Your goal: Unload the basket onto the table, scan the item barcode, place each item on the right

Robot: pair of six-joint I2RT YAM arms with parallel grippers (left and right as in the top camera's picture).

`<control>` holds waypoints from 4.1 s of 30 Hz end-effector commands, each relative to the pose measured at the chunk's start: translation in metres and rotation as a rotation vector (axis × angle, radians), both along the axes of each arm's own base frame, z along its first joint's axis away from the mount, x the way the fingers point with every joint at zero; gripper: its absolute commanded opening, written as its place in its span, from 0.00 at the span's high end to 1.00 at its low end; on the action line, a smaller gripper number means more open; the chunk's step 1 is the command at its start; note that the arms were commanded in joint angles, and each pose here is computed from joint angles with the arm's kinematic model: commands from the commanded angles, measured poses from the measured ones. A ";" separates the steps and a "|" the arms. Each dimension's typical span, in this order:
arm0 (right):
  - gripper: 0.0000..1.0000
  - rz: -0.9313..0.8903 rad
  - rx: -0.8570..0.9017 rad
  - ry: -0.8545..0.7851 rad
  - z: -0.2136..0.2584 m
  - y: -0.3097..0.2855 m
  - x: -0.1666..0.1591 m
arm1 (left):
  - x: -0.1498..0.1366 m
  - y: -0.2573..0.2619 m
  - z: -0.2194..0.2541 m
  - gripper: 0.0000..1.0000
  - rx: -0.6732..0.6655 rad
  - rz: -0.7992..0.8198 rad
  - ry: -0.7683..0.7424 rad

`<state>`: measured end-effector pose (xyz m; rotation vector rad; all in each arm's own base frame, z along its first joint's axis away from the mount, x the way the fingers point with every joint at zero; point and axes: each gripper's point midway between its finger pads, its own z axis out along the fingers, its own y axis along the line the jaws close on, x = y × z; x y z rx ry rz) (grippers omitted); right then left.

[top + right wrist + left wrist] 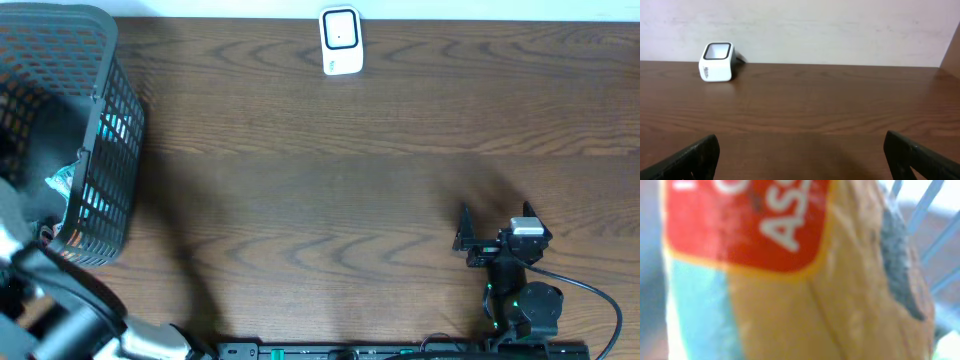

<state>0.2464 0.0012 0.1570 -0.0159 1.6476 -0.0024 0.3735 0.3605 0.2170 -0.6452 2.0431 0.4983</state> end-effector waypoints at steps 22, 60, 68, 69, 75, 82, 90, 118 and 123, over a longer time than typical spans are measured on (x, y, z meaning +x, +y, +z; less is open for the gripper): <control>0.01 0.009 -0.011 -0.001 -0.001 0.002 0.000 | 0.042 -0.285 0.263 0.93 -0.710 -0.820 -0.853; 0.01 0.009 -0.012 -0.001 -0.001 0.002 0.000 | 0.109 -0.664 -0.083 0.46 -1.064 -0.746 0.011; 0.01 0.009 -0.011 0.000 -0.001 0.002 0.000 | 0.117 -0.653 -0.079 0.23 -0.971 -0.792 -0.018; 0.01 0.009 -0.011 -0.001 -0.001 0.002 0.000 | 0.118 -0.650 -0.077 0.22 -0.946 -0.810 -0.023; 0.01 0.009 -0.012 -0.001 -0.001 0.002 0.000 | 0.120 -0.631 -0.039 0.21 -0.819 -0.950 -0.078; 0.01 0.009 -0.011 -0.001 -0.001 0.002 0.000 | 0.107 -0.586 -0.010 0.21 -0.585 -1.031 -0.044; 0.01 0.009 -0.011 -0.001 -0.001 0.002 0.000 | 0.092 -0.563 -0.053 0.20 -0.574 -0.977 0.144; 0.01 0.009 -0.011 -0.001 -0.001 0.002 0.000 | 0.057 -0.634 -0.118 0.02 -0.850 -1.230 0.330; 0.01 0.009 -0.012 -0.001 -0.001 0.002 0.000 | 0.048 -0.645 -0.114 0.02 -0.888 -1.282 0.338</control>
